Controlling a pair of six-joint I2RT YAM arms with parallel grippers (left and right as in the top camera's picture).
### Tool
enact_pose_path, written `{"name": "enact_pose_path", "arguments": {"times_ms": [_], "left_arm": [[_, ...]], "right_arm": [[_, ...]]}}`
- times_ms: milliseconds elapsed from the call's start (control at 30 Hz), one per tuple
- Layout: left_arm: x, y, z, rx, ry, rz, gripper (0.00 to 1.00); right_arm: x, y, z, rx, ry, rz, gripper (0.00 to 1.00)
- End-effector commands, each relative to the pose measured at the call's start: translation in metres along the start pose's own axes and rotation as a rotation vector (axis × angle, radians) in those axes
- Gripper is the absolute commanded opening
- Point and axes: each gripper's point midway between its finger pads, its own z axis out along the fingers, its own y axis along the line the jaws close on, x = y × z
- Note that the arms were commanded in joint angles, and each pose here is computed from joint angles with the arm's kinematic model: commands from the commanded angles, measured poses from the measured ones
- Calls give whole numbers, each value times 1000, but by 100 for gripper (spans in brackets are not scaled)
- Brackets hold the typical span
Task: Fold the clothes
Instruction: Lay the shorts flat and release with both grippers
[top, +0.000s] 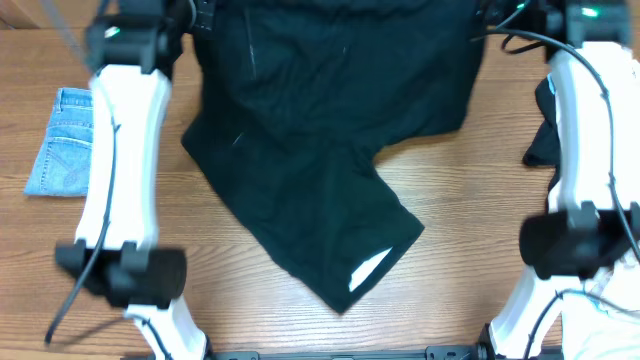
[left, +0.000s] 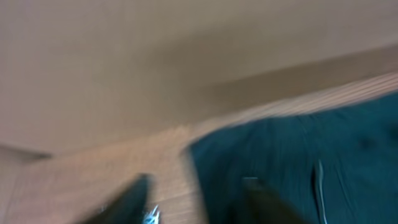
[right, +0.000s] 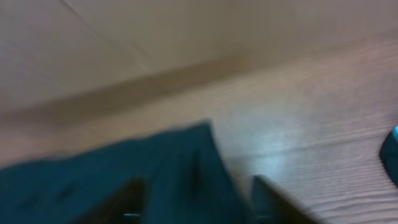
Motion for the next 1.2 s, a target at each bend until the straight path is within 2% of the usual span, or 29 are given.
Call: {"name": "enact_pose_path", "arguments": {"times_ms": [0,33,133,267,333,400,500,567,633,767,833,1000,1167], "left_arm": [[19,32,9,-178,85,22,88],[21,37,3,-207,96,23,100],[21,46,-17,-243,108,25,100],[35,40,-55,-185,167,4,100],[37,39,-76,-164,173,-5,100],[26,45,-102,-180,120,-17,100],[18,49,-172,-162,31,-37,100],[29,39,-205,-94,33,-34,100],[48,38,-225,-87,79,-67,100],[81,34,-209,-41,214,-171,100],[119,23,-173,37,357,-206,100],[182,0,-105,126,578,-229,100],[209,-20,-75,215,699,-227,100]], "right_arm": [[3,-28,-13,46,33,-4,70],[7,-39,-20,66,57,15,73],[16,-59,-40,102,97,55,76],[32,-73,-70,136,157,83,76],[34,-68,-84,125,159,77,76],[28,-56,-104,80,118,57,76],[26,-37,-168,45,32,51,77],[40,-27,-204,28,28,137,84],[56,-19,-224,-2,56,148,85],[91,-11,-222,-20,202,166,86],[121,-11,-199,-4,337,172,85],[192,-14,-123,15,556,148,81],[295,-13,-58,2,730,84,79]]}}
